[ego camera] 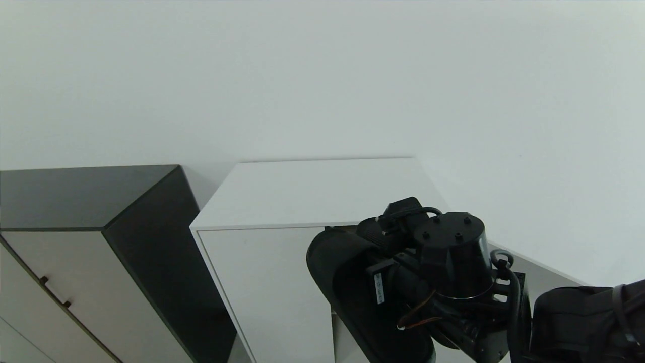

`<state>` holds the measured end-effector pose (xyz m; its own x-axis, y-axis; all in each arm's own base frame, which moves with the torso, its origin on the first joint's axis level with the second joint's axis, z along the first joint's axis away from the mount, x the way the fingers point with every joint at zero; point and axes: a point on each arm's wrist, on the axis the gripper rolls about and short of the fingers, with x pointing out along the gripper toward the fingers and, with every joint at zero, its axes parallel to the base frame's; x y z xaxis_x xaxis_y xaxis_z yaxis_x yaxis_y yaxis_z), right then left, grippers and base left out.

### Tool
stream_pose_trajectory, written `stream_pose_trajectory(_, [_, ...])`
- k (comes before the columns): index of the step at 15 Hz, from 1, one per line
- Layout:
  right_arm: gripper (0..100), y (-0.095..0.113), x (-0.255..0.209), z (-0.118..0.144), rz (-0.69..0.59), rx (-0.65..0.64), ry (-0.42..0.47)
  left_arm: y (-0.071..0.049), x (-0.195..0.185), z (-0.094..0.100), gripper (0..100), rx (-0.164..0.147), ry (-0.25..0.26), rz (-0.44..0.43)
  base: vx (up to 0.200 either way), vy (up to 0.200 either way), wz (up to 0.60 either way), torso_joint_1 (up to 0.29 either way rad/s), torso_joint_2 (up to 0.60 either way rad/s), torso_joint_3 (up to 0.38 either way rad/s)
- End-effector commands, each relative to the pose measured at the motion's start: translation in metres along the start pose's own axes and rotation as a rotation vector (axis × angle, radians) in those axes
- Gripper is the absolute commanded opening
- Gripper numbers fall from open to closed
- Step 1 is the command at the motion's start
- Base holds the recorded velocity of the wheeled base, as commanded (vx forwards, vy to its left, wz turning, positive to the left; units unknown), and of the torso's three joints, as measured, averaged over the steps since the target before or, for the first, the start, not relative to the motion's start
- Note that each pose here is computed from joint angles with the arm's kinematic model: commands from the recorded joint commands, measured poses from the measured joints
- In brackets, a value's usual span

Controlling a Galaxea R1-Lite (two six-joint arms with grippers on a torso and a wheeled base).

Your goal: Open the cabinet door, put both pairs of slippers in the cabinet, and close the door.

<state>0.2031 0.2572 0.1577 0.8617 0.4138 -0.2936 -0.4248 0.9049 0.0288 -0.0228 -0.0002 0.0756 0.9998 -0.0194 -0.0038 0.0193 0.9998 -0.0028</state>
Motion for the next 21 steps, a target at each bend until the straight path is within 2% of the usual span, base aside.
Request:
stream_pose_trajectory(1, [0, -0.0008, 0.0002, -0.0004, -0.003, -0.001, 0.001, 0.0, 0.0, 0.0001, 0, 0.0, -0.001, 0.001, 0.0, 0.0, 0.0, 0.0, 0.0, 0.0])
stream_pose_trajectory(8, [0, -0.0029, 0.0007, -0.004, -0.01, -0.02, 0.013, 0.0, 0.0, -0.0001, 0, 0.0, 0.001, 0.001, 0.0, 0.0, 0.0, -0.008, 0.02, 0.01])
stream_pose_trajectory(21, [0, -0.0039, 0.0008, -0.0068, -0.013, -0.024, 0.023, 0.0, 0.0001, 0.0001, 0, 0.0, 0.001, 0.001, 0.0, 0.0, 0.0, -0.202, 0.5, 0.298])
